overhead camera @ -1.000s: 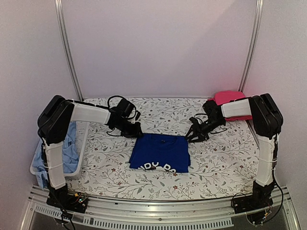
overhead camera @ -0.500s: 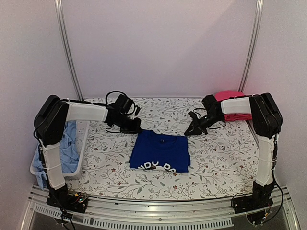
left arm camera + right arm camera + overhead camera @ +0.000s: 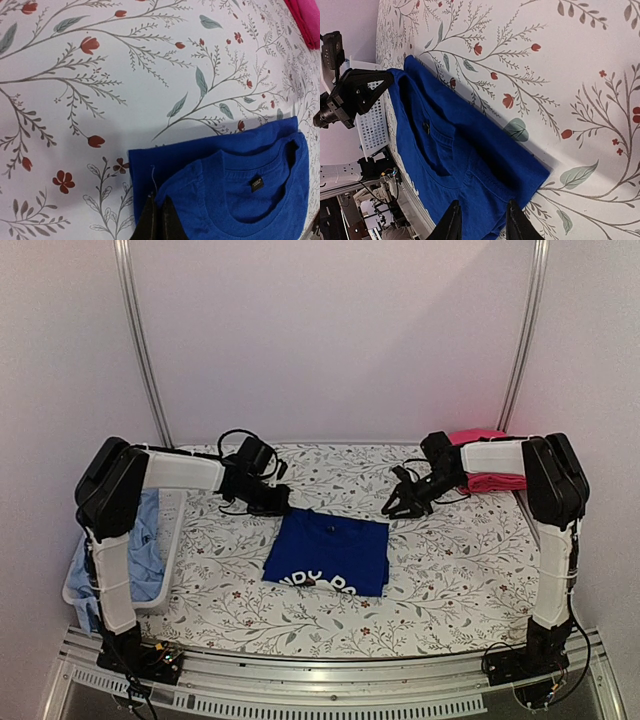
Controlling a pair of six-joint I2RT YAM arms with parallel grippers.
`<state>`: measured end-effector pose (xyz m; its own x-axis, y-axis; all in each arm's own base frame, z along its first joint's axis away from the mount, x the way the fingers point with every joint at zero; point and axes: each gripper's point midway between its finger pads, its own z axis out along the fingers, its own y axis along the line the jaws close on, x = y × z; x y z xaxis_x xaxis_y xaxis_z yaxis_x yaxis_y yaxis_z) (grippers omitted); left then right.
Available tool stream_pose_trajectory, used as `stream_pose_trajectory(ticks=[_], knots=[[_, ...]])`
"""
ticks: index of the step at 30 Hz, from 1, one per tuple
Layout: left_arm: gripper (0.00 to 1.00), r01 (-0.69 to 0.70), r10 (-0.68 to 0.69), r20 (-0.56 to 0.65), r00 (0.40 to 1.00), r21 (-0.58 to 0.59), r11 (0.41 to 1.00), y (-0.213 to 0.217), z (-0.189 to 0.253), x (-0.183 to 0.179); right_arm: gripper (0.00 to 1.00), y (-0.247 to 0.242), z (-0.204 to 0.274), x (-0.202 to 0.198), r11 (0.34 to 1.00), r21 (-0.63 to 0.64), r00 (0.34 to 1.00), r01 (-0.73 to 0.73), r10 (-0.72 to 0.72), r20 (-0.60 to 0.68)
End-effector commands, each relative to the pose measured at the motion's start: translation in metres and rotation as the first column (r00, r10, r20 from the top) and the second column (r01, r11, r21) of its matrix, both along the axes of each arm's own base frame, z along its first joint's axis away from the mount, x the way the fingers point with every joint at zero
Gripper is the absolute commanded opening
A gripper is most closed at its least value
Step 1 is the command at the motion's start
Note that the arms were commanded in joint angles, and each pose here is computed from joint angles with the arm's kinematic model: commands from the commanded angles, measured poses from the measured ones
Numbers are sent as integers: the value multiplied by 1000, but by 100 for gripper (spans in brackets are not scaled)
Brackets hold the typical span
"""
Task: Fold and stack the mixed laundry pile
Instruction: Adjust the square-folded T-shirt at the center of the board.
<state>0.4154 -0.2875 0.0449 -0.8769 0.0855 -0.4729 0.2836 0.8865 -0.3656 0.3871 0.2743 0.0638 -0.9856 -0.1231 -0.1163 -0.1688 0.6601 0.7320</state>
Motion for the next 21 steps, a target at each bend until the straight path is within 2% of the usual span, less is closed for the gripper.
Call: stream_pose_trajectory(ticks=[1, 10, 11, 12, 14, 18, 21], knots=[[0, 2, -2, 2, 1000, -14, 1000, 0, -5, 6, 30, 10, -14, -13, 999, 6, 998, -53, 53, -39], [0, 5, -5, -5, 1000, -16, 1000, 0, -8, 4, 30, 19, -41, -26, 996, -30, 992, -86, 83, -97], [0, 4, -4, -6, 1000, -15, 1000, 0, -9, 4, 23, 20, -41, -26, 996, -28, 992, -86, 83, -99], [0, 3, -3, -7, 1000, -14, 1000, 1, -9, 3, 12, 20, -40, -26, 996, -26, 992, -87, 84, -98], [0, 2, -2, -6, 1000, -11, 1000, 1, -9, 3, 1, 22, -32, -22, 996, -19, 993, -85, 83, -80], [0, -5, 5, -1, 1000, -3, 1000, 4, -8, 3, 0, 19, -9, -10, 997, -43, 998, -61, 61, -9], [0, -17, 17, 16, 1000, 0, 1000, 7, -4, 4, 0, 4, -1, 1, 994, -107, 998, -15, 21, 52]])
